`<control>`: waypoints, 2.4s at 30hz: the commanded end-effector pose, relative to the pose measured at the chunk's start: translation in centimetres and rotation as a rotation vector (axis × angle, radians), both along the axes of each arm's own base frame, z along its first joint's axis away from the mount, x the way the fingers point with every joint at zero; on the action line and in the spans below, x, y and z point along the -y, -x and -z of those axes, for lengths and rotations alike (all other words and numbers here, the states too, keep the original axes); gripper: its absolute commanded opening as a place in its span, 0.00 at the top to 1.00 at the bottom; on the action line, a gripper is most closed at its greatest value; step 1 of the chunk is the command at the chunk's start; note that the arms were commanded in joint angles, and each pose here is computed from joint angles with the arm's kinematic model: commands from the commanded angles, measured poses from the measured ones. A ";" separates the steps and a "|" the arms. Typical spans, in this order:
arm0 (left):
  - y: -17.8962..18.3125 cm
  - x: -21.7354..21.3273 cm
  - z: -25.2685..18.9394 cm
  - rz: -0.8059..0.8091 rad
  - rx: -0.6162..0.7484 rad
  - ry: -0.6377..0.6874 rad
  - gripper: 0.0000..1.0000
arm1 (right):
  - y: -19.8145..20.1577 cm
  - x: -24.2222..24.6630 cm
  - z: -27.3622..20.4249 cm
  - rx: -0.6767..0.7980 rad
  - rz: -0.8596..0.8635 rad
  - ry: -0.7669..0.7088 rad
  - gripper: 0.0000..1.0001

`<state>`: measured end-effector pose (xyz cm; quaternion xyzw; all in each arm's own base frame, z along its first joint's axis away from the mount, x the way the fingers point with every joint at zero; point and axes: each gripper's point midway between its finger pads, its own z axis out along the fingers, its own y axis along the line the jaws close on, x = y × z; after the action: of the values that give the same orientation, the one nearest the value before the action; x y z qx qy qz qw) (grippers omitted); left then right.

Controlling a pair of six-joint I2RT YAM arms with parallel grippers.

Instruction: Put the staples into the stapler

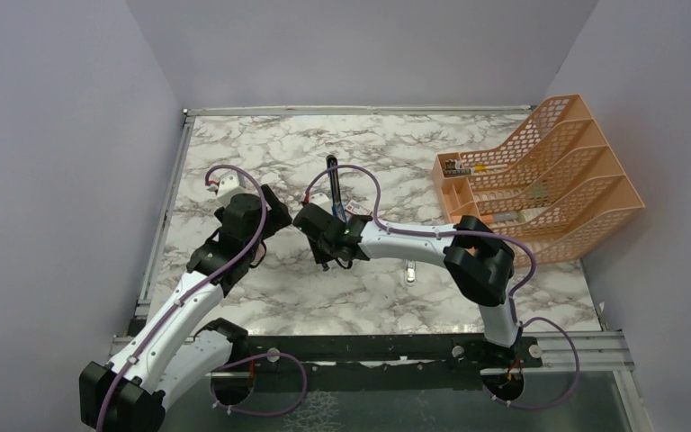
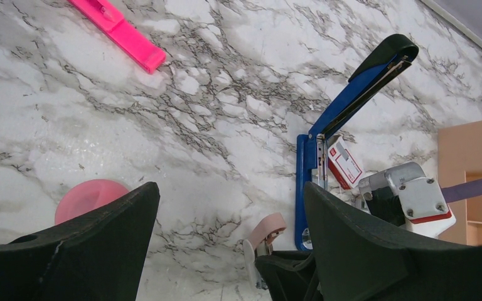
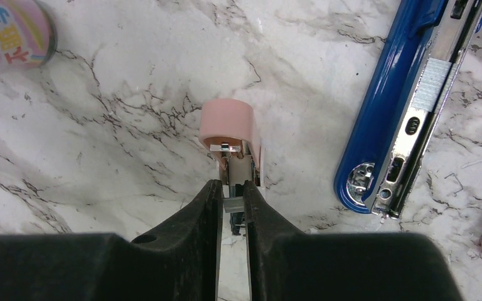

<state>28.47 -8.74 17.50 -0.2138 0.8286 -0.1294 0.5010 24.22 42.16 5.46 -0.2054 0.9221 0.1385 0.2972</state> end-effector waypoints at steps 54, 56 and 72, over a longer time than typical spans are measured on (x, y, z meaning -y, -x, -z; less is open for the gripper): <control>-0.3 0.0 0.6 -0.004 -0.011 0.017 0.15 | 1.7 2.2 2.5 -0.054 0.016 0.065 0.77; -0.3 0.1 0.7 -0.003 -0.013 0.017 0.15 | 1.7 2.3 2.4 -0.056 0.014 0.061 0.76; -0.4 0.2 0.5 0.004 -0.009 0.024 0.15 | 0.5 1.4 -1.6 0.013 0.035 -0.007 0.64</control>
<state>28.62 -8.70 16.73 -0.2172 0.8340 -0.1264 0.4912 23.50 40.66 4.31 -0.1964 0.9300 0.1247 0.2847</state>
